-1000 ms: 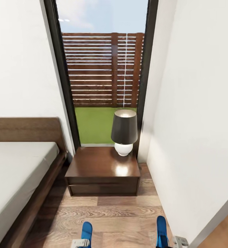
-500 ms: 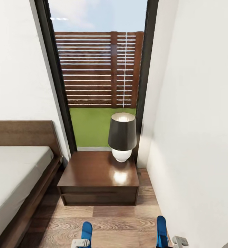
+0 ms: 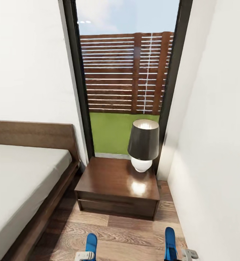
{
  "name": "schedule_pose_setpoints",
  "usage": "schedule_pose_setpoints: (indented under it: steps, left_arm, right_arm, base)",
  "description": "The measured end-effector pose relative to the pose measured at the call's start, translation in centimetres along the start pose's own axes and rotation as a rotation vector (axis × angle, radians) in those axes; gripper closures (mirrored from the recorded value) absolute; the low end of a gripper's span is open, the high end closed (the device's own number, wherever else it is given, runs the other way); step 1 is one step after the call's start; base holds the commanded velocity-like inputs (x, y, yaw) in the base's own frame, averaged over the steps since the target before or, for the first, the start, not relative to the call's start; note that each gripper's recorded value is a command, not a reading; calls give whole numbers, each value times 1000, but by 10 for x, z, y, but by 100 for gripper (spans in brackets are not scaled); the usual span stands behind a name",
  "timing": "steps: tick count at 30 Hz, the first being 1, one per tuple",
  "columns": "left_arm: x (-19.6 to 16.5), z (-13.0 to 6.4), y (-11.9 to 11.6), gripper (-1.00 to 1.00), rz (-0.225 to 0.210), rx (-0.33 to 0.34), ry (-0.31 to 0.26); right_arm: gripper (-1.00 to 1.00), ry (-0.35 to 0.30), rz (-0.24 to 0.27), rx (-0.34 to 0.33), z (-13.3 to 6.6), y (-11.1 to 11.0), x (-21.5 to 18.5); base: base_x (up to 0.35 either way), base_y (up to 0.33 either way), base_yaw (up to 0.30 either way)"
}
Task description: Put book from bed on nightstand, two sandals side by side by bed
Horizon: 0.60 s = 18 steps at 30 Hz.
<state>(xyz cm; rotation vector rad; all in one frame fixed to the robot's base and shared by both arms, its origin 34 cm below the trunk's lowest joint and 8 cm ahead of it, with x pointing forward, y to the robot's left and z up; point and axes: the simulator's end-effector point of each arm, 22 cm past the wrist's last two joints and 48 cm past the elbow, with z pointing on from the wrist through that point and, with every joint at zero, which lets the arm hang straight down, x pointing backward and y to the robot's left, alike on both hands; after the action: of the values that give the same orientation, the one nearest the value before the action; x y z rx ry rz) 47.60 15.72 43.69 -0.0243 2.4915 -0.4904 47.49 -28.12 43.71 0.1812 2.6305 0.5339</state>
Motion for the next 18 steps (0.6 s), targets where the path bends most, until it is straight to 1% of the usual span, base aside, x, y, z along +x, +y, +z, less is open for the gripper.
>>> schedule_pose_setpoints:
  steps: [18]
  left_arm:
    - [0,0,0,100,0,0,1]
  right_arm:
    - [100,1,-1,0,0,0,0]
  base:
    - [2,-2,288]
